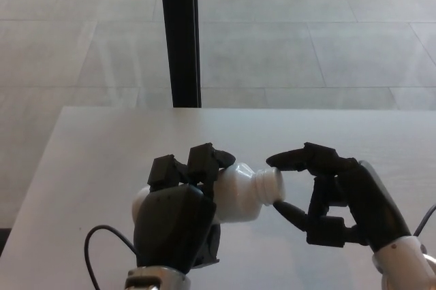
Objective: The robot uses its left hand to to lift the bottle kept on the middle of the desk and tilts it towards its right hand. It then uses its right hand to rotate its cap to open it and places the bottle and cap back on the desk
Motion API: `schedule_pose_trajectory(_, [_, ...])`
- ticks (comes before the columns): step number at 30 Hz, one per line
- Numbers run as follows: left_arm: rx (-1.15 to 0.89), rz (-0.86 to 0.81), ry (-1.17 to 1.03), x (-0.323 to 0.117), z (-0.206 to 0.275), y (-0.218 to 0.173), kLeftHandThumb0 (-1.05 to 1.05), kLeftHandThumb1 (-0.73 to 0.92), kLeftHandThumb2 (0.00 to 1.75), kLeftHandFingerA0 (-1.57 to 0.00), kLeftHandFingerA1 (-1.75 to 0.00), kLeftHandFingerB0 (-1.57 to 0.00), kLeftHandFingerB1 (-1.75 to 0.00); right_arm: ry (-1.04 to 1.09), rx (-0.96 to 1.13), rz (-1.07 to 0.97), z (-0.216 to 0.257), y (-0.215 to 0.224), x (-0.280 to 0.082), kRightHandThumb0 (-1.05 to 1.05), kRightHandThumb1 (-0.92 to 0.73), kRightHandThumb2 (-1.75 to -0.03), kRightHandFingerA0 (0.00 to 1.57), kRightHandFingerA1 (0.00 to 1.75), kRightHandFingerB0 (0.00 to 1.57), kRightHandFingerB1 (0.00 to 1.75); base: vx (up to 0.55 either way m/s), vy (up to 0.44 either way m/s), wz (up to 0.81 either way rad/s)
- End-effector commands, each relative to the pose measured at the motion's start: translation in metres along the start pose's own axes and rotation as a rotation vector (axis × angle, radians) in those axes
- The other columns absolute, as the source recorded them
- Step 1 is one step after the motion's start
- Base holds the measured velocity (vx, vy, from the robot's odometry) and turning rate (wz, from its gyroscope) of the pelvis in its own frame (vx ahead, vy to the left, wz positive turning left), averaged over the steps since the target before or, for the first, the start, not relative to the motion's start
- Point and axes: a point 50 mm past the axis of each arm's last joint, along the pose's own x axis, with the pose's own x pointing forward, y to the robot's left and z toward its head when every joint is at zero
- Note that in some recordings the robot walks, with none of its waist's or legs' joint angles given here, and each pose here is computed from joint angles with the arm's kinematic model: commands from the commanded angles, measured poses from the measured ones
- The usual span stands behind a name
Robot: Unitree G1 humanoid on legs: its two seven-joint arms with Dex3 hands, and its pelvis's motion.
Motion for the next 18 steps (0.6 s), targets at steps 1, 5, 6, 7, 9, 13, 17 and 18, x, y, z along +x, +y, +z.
schedule_pose_trajectory(1, [-0.007,0.023,-0.025,0.0002,0.0045,0.0008,0.15,0.60,1.20,-0.89,-1.75,-0.79,-1.48,-0.033,-0.033,-0.008,0.0016,0.0007,-0.0023,-0.38,-0.68,-0.73,0.90,1.69,0.86,1.14,0.00,0.000,0.00])
schedule_pose_trajectory(5, [-0.021,0.021,-0.030,-0.0017,0.0040,-0.0012,0.17,0.60,1.24,-0.90,-1.75,-0.81,-1.48,-0.084,-0.032,-0.045,0.0031,0.0026,-0.0039,-0.36,-0.61,-0.86,0.90,1.67,0.85,1.18,0.00,0.000,0.00])
schedule_pose_trajectory(6, [-0.007,0.019,-0.034,-0.0019,0.0038,-0.0015,0.18,0.56,1.23,-0.89,-1.75,-0.81,-1.53,-0.086,-0.038,-0.054,0.0026,0.0026,-0.0042,-0.37,-0.60,-0.87,0.90,1.69,0.85,1.21,0.00,0.000,0.00])
schedule_pose_trajectory(7, [-0.001,0.019,-0.036,-0.0020,0.0038,-0.0017,0.18,0.56,1.23,-0.89,-1.75,-0.81,-1.53,-0.088,-0.041,-0.059,0.0023,0.0027,-0.0044,-0.37,-0.60,-0.87,0.90,1.69,0.85,1.21,0.00,0.000,0.00])
schedule_pose_trajectory(9, [-0.003,0.014,-0.032,-0.0025,0.0035,-0.0025,0.16,0.58,1.24,-0.91,-1.75,-0.81,-1.47,-0.143,-0.052,-0.109,0.0032,0.0020,-0.0048,-0.31,-0.57,-0.96,0.91,1.72,0.83,1.23,0.00,0.000,0.00])
schedule_pose_trajectory(13, [-0.013,0.024,-0.034,-0.0025,0.0036,-0.0036,0.16,0.60,1.20,-0.92,-1.75,-0.82,-1.47,-0.171,-0.084,-0.166,0.0031,0.0010,-0.0046,-0.34,-0.57,-0.96,0.93,1.72,0.83,1.26,0.00,0.000,0.00])
schedule_pose_trajectory(17, [-0.020,0.013,-0.023,-0.0030,0.0041,-0.0048,0.18,0.62,1.16,-0.89,-1.75,-0.80,-1.48,-0.222,-0.112,-0.222,0.0039,0.0000,-0.0048,-0.37,-0.56,-1.00,0.91,1.68,0.84,1.20,0.00,0.000,0.00])
schedule_pose_trajectory(18, [-0.030,0.016,-0.024,-0.0024,0.0039,-0.0044,0.17,0.63,1.17,-0.89,-1.75,-0.80,-1.48,-0.234,-0.110,-0.230,0.0043,-0.0003,-0.0039,-0.35,-0.55,-1.02,0.91,1.68,0.84,1.20,0.00,0.000,0.00])
